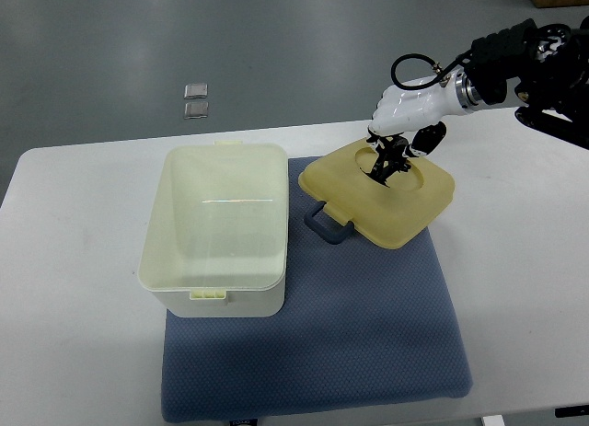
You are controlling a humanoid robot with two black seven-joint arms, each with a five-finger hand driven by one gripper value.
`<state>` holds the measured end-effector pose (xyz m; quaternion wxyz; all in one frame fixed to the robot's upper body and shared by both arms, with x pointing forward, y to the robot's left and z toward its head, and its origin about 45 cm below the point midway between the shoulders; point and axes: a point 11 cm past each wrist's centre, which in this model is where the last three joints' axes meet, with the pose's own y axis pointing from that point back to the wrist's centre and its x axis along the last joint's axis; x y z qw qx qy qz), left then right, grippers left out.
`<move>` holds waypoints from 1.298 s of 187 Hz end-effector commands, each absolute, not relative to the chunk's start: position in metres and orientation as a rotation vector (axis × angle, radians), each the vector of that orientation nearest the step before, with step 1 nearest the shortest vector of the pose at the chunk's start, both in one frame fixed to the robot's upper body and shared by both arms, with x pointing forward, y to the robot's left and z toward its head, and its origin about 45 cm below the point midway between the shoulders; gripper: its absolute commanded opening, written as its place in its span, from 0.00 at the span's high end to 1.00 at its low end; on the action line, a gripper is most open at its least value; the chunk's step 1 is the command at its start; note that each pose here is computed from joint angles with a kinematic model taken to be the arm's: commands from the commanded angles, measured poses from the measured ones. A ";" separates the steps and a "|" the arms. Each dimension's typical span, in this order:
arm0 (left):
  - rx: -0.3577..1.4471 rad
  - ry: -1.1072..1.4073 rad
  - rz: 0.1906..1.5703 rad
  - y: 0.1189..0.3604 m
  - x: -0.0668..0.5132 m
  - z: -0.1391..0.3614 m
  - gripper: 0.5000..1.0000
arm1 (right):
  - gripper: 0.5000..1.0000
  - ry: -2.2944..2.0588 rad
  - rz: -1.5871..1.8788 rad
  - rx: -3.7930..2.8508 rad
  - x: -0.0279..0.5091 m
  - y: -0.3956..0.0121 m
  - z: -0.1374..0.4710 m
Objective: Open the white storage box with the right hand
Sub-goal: 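Carry the lid beside the box and lower it onto the mat, then open the right hand fingers and release the lid handle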
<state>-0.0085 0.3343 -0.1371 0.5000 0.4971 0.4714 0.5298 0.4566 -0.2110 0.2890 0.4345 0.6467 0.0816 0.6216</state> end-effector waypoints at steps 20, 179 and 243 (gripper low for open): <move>1.202 1.139 1.281 0.334 -0.008 -0.137 0.00 | 1.00 0.218 1.555 1.626 0.453 -0.207 0.279; 1.202 1.139 1.281 0.334 -0.008 -0.137 0.00 | 1.00 0.335 1.568 1.730 0.427 -0.163 0.249; 1.203 1.141 1.281 0.334 -0.009 -0.137 0.00 | 0.56 0.325 1.555 1.758 0.425 -0.161 0.244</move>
